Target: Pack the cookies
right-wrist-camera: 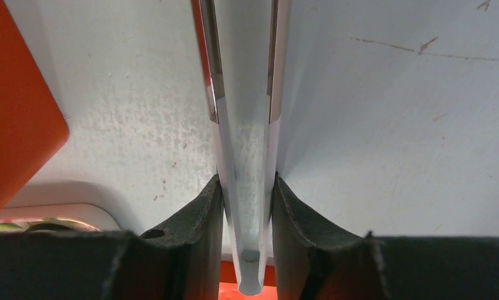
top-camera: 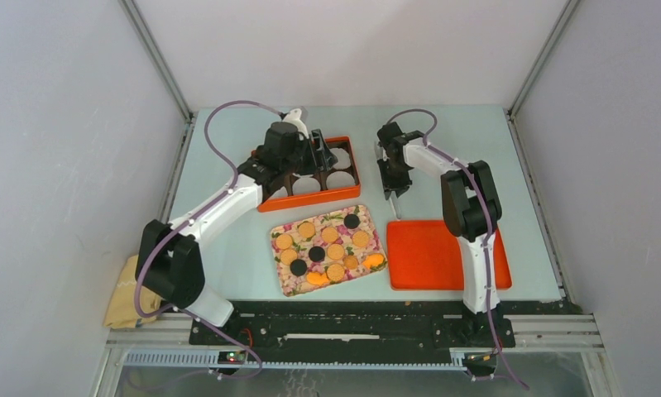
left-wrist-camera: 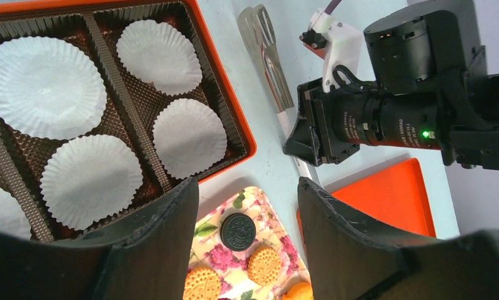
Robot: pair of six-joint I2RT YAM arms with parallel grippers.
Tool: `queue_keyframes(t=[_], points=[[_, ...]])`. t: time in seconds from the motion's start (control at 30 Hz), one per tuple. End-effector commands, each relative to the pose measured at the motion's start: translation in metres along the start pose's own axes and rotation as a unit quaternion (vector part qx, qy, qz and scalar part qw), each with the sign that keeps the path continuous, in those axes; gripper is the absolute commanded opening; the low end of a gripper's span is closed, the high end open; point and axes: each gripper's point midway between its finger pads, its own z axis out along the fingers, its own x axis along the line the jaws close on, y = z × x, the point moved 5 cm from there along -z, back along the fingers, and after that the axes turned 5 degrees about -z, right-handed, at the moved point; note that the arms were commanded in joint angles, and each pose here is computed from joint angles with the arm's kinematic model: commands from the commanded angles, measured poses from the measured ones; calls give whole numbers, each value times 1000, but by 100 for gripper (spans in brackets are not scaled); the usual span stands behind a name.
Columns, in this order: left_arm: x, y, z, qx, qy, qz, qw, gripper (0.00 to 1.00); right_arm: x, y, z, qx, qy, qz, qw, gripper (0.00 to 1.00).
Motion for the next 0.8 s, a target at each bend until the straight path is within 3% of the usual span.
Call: queue_keyframes(t=[0.0,0.33,0.77], points=[[-22,27,9,-19,-27,17,999,65,2,-3,-39,-19,-17,-5,1000,31],[-63,82,33,-39,-81,26,996,66,37,14,-143,-168,34,-62,983,29],[-56,62,54,-2,-91,5,996,65,67,11,-205,-243,57,-95,964,29]])
